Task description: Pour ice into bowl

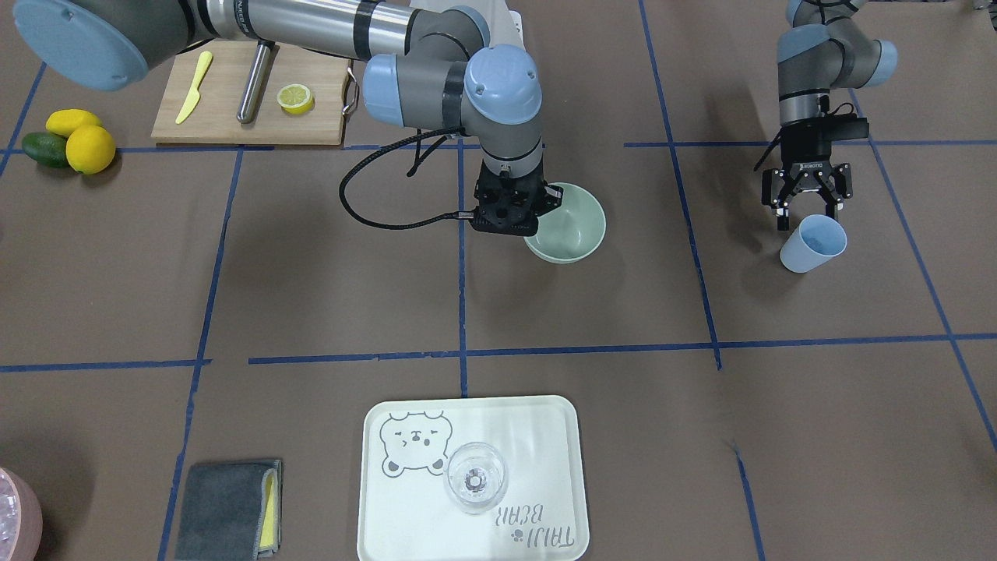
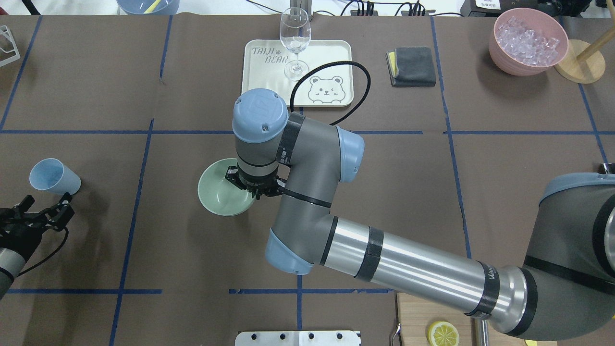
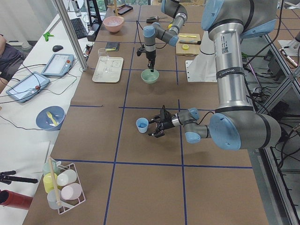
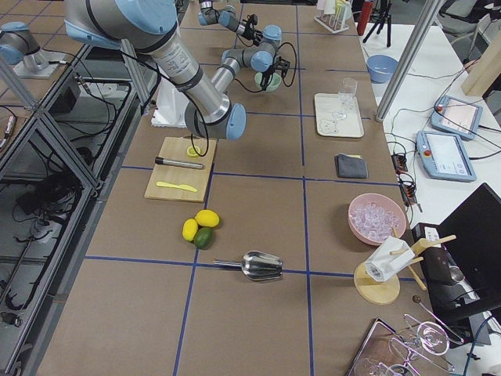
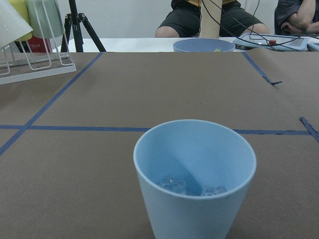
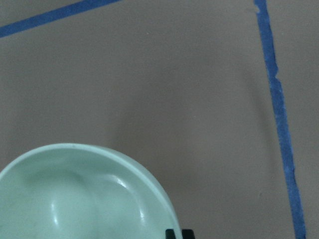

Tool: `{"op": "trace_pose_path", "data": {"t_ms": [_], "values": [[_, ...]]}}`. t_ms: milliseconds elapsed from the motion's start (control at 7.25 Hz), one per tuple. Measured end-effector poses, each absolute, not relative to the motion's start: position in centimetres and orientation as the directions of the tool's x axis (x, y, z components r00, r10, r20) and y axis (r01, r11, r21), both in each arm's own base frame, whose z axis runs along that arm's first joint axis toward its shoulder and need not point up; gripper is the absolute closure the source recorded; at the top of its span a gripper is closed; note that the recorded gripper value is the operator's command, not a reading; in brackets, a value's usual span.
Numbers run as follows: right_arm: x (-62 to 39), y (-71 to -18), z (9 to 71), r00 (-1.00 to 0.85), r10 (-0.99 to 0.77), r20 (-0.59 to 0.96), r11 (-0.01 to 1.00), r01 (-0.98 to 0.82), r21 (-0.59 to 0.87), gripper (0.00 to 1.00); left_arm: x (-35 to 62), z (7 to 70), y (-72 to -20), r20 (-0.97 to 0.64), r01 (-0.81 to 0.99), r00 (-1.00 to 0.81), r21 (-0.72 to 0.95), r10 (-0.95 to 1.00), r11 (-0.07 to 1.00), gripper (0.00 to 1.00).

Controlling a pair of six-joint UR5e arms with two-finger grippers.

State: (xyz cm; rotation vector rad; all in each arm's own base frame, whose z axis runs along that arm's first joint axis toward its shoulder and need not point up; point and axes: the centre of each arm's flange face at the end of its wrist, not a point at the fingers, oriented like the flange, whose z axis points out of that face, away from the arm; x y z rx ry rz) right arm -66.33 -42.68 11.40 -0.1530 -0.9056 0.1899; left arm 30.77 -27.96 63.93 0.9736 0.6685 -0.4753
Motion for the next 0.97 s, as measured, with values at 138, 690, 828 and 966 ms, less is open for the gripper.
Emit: {"op": "trace_pose_path", "data": {"t_ms": [138,690,828,966], "values": [[-67.3,-42.3,11.9,0.603,0.219,0.767,0.975,-0.099,-0.201,1.00,30.7,63.9,-28.3,-0.699,0.638,0.712,0.599,-0.074,0.483,0.06],[-68.4,-41.5,12.1,0.599,0.207,0.774,0.977,-0.089,-0.193,0.70,32.0,63.1,-30.4,-0.691,0.642,0.718,0.615,-0.078,0.458,0.06],[-68.5,-41.3,12.0,0.598,0.206,0.775,0.977,-0.087,-0.193,0.01,32.9,63.1,-31.5,-0.688,0.645,0.721,0.622,-0.084,0.444,0.06],[-68.7,-41.0,11.9,0.597,0.203,0.776,0.978,-0.083,-0.192,0.00,33.2,63.1,-32.6,-0.684,0.648,0.723,0.627,-0.091,0.434,0.06]]}}
